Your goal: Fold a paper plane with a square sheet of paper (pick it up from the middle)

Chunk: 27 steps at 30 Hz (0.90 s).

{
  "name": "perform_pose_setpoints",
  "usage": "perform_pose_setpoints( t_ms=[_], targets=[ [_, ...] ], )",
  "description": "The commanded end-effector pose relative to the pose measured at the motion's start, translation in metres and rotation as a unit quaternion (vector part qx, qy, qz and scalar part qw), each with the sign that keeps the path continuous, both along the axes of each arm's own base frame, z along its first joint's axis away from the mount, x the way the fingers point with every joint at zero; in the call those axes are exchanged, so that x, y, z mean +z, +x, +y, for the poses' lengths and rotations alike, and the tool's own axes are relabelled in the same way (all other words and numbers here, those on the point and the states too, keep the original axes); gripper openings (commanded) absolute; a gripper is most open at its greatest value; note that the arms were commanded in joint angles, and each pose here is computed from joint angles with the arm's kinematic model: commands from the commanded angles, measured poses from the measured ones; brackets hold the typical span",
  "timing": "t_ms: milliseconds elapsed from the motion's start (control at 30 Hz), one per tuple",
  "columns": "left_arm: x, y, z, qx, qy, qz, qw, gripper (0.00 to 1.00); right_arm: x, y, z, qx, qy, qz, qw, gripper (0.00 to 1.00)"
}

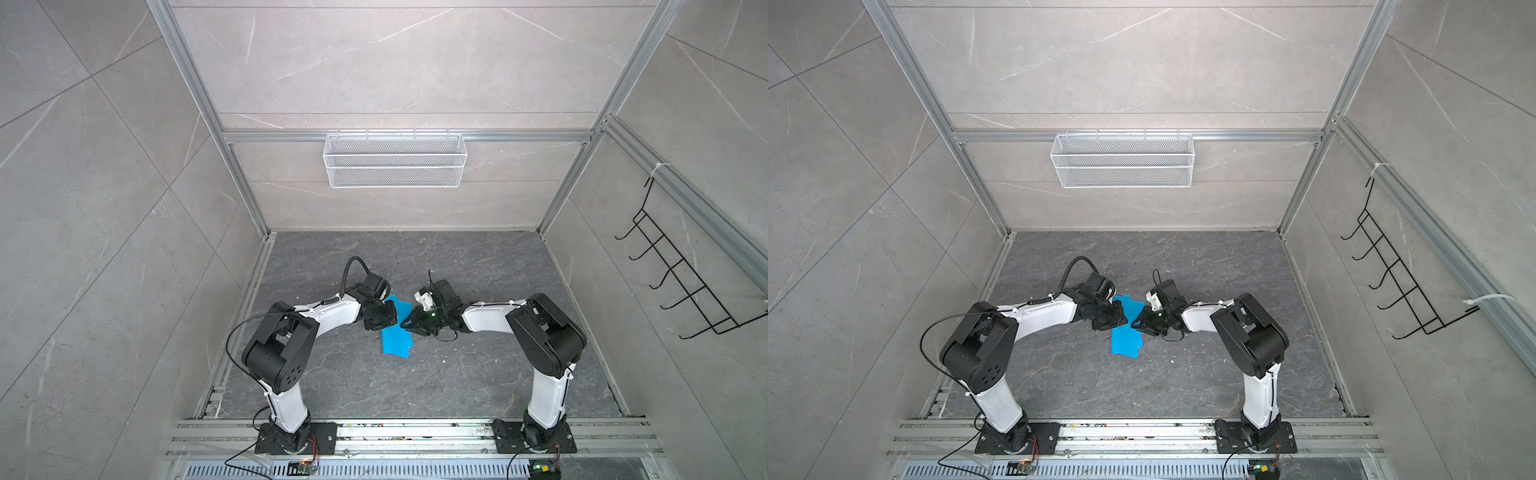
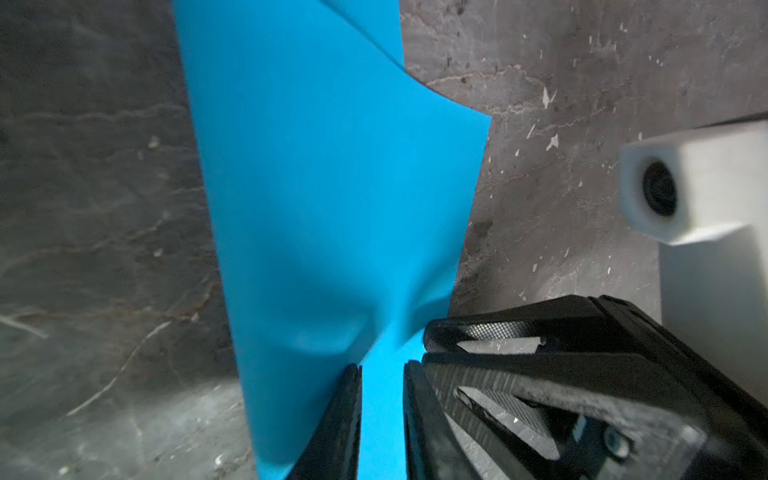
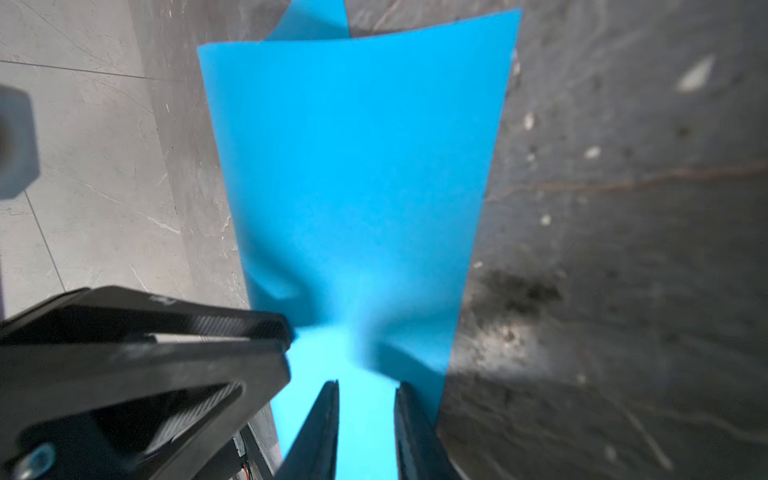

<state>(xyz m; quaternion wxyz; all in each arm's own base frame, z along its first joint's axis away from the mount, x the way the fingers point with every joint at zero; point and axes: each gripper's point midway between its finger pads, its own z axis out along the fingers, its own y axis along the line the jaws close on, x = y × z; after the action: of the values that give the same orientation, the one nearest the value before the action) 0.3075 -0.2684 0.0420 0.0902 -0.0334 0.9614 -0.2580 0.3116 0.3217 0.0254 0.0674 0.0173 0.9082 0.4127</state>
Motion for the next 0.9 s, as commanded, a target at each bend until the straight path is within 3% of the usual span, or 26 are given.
perform_pose_setpoints(
  t_ms=[0,200,367,867],
  targets=[
    [0.002,0.006,-0.003,0.007,0.008,-0.001,1.0,0.22,-0.002,-0.007,-0.004,-0.003,-0.011,0.002,1.0,0.28],
    [-0.007,0.002,0.003,0.013,0.021,0.01,1.0,0.22,0.017,0.001,-0.015,-0.022,-0.005,-0.038,0.999,0.33],
    [-0.01,0.001,0.003,0.014,0.018,0.012,1.0,0.23,0.011,-0.003,-0.02,-0.021,-0.013,-0.03,0.999,0.39],
    [0.015,0.0,-0.001,0.042,-0.065,-0.008,0.997,0.33,0.016,-0.008,-0.012,0.011,0.006,-0.03,0.999,0.45]
  ],
)
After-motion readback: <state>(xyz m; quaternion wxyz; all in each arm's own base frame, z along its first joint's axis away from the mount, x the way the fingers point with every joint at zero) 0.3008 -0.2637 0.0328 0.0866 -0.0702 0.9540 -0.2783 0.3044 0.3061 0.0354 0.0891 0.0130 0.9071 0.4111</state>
